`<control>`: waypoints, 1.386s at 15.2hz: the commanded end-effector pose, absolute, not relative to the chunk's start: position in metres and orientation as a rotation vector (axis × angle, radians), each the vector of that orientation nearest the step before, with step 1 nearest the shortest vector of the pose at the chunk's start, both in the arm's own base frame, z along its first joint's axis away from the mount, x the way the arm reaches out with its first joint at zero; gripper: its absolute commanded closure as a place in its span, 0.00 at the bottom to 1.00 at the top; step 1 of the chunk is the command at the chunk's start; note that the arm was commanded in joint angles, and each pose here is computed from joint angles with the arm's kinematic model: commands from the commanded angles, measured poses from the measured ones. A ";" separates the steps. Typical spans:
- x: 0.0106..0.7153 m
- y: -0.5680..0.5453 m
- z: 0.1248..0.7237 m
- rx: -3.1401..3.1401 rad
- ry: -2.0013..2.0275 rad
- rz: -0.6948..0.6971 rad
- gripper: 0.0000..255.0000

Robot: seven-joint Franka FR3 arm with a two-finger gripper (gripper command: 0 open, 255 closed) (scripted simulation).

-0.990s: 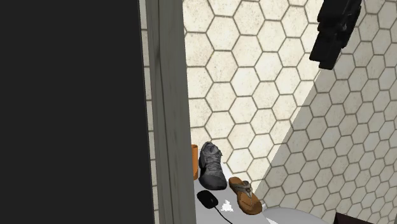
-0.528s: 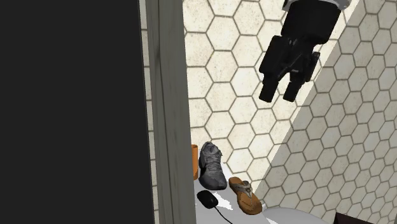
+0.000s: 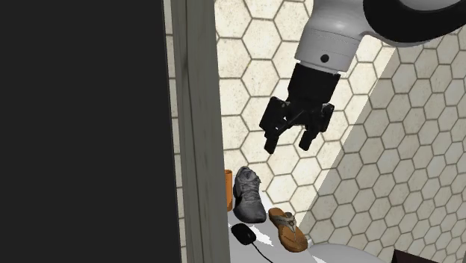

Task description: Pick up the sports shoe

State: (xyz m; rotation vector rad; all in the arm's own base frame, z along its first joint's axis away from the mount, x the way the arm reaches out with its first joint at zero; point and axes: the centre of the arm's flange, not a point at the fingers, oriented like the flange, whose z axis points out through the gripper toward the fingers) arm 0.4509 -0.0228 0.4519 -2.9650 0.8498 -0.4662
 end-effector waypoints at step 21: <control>0.576 -0.106 0.273 -2.793 1.438 -0.628 0.00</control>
